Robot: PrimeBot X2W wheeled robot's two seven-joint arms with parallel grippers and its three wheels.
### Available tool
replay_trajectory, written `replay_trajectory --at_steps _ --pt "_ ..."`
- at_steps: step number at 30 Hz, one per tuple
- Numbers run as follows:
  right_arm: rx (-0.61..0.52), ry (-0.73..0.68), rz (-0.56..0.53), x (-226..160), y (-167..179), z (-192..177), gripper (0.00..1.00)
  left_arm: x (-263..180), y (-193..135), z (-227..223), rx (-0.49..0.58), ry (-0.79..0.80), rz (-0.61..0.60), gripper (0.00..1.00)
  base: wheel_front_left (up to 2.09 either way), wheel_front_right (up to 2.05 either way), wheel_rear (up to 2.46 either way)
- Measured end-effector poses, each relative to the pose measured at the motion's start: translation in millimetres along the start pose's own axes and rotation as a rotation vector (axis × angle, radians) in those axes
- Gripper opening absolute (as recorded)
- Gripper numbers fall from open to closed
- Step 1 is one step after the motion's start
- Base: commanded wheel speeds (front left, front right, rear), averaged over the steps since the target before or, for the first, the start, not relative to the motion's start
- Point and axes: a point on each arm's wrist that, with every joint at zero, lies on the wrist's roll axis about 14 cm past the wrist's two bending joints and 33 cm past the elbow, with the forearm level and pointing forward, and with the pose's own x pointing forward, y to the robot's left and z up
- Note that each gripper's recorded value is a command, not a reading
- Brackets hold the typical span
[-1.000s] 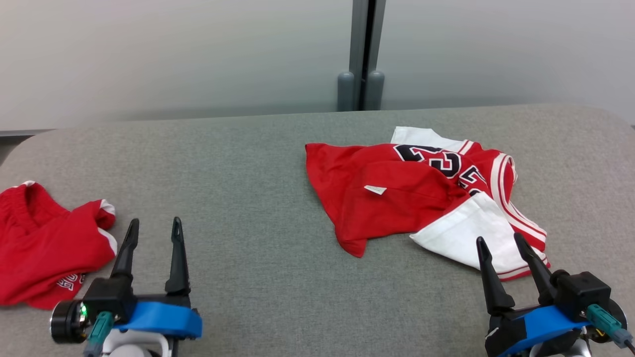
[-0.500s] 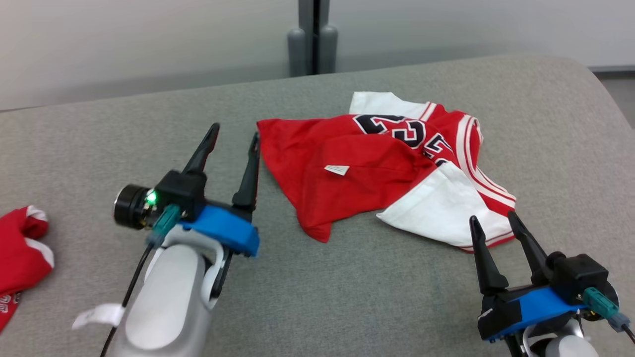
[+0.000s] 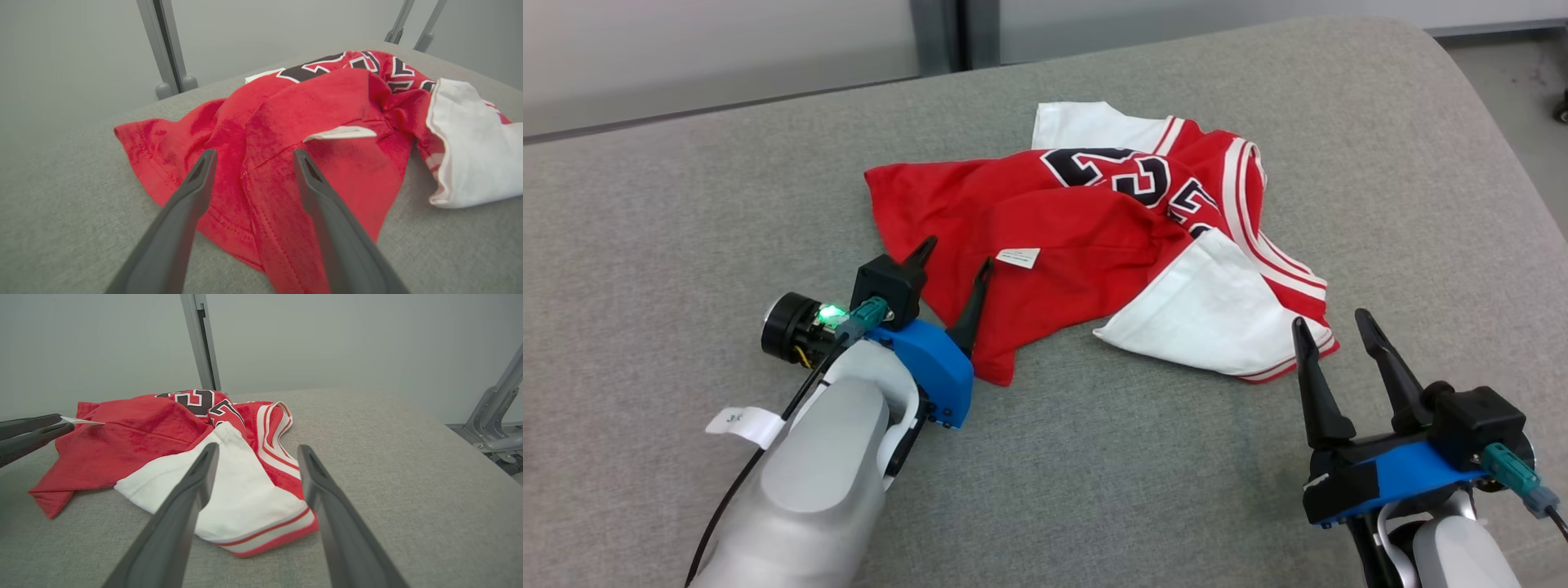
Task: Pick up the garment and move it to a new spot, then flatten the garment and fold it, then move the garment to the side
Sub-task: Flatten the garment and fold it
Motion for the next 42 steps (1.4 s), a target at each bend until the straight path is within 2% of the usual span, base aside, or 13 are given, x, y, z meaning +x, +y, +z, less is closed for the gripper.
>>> replay_trajectory --at_steps 6,11,12,13,14,20,27,30,33,38,42 --pt "0.002 0.013 -0.032 -4 -10 -6 1.00 4 -4 -38 -0.024 0.121 -0.018 1.00 0.00 0.00 0.00" --pt "0.007 0.009 -0.043 -5 -14 -6 1.00 5 -14 -50 -0.044 0.160 -0.037 1.00 0.00 0.00 0.00" --pt "0.006 0.004 -0.044 -5 -14 -5 1.00 5 -16 -50 -0.049 0.156 -0.043 0.87 0.00 0.00 0.00" --pt "0.006 0.005 -0.044 -5 -15 -5 1.00 6 -18 -50 -0.048 0.157 -0.049 0.37 0.00 0.00 0.00" --pt "0.007 0.004 -0.044 -5 -14 -5 1.00 7 -19 -49 -0.047 0.156 -0.052 0.00 0.00 0.00 0.00" --pt "0.013 -0.013 -0.027 -4 -9 -1 1.00 6 -11 -26 -0.030 0.082 -0.032 0.00 0.00 0.00 0.00" --pt "0.039 -0.028 0.026 -4 10 4 1.00 -16 36 28 0.022 -0.062 0.089 0.00 0.00 0.00 0.00" --pt "0.048 -0.037 0.055 -5 20 7 1.00 -33 52 59 0.062 -0.151 0.141 0.00 0.00 0.00 0.00" --pt "0.053 -0.045 0.083 -6 29 10 1.00 -56 63 72 0.101 -0.197 0.185 0.00 0.00 0.00 0.00" --pt "0.068 -0.042 0.119 -9 42 10 1.00 -88 61 70 0.115 -0.240 0.216 0.00 0.00 0.00 0.00" --pt "0.075 -0.034 0.140 -10 49 7 1.00 -115 51 41 0.082 -0.217 0.247 0.00 0.00 0.00 0.00"
